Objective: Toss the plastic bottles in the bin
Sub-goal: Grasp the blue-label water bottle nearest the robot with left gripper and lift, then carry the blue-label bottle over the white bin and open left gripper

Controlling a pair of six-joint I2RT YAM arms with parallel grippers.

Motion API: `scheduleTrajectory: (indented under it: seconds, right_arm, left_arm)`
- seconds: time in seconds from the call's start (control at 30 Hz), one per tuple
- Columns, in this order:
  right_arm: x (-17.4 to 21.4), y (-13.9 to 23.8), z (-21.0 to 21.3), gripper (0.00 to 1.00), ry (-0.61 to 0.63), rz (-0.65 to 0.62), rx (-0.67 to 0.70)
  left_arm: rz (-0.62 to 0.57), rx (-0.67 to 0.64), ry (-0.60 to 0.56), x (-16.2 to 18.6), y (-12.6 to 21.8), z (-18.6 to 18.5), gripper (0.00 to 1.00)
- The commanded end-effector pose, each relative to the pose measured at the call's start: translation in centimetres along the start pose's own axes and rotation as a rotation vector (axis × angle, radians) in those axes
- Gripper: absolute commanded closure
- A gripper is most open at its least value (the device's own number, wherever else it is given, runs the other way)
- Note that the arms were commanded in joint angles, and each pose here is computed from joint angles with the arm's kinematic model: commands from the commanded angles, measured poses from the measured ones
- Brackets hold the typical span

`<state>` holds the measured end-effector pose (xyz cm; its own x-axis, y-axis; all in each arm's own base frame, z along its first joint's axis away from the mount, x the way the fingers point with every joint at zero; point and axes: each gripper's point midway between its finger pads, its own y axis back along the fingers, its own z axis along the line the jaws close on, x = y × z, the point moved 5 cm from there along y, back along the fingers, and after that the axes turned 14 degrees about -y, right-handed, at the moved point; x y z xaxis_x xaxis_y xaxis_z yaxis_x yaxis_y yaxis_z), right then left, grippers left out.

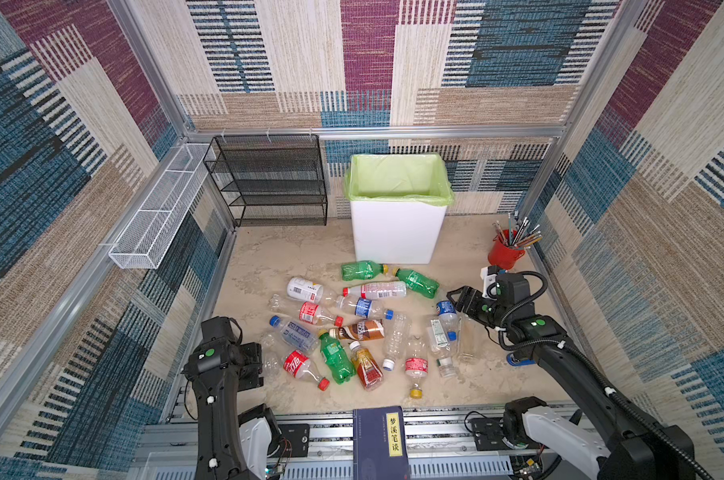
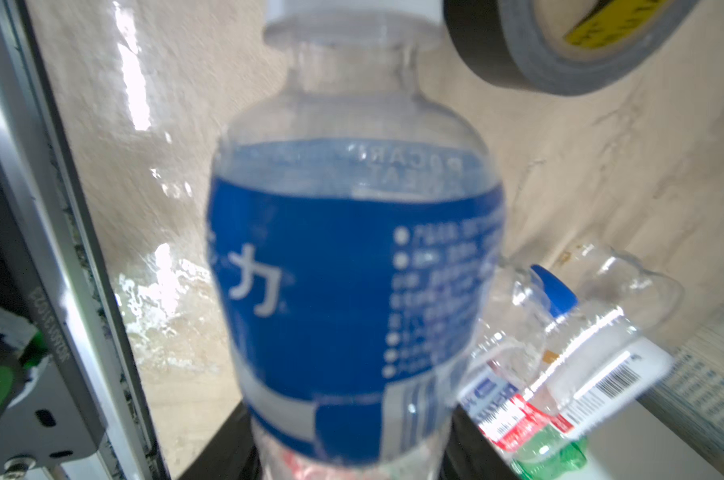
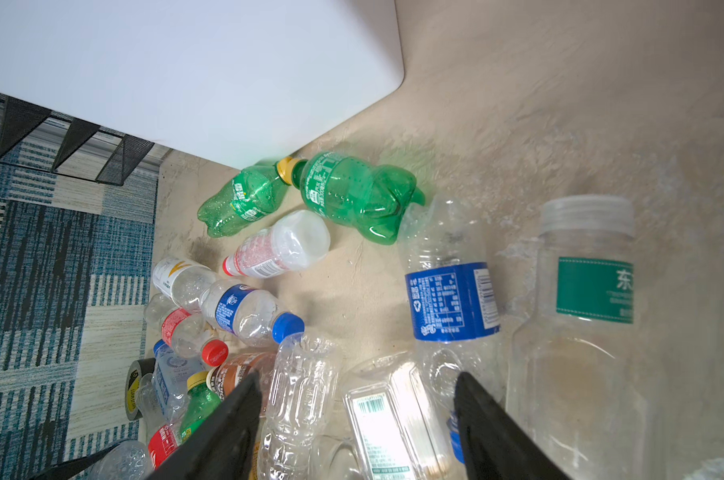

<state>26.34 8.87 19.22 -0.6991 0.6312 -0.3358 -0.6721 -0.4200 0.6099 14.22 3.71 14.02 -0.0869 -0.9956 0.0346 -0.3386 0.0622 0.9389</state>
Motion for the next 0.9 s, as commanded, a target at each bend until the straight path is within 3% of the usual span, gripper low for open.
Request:
scheduleTrajectory:
  seconds: [0.0, 0.57, 0.7, 0.87]
  right_arm:
    - [-0.8, -0.1, 1.4, 0.25, 0.030, -0.023, -0.051]
    - [-1.2, -0.9, 2.0, 0.26, 0.050, -0.006, -0.073]
    - [-1.2, -1.1, 2.1, 0.26, 0.052, 0.002, -0.074]
    - [-1.3, -1.2, 2.3, 0.26, 0.061, 0.008, -0.073]
  left_arm:
    - [0.080, 0.029, -0.049, 1.3, 1.4, -0.3, 0.44]
    - [0.160, 0.234, -0.180, 4.5, 5.9, -3.5, 0.55]
    - [0.145, 0.287, -0.340, 5.7, 6.6, -6.5, 0.56]
    - [0.104, 0.358, -0.640, 8.8, 7.4, -11.9, 0.56]
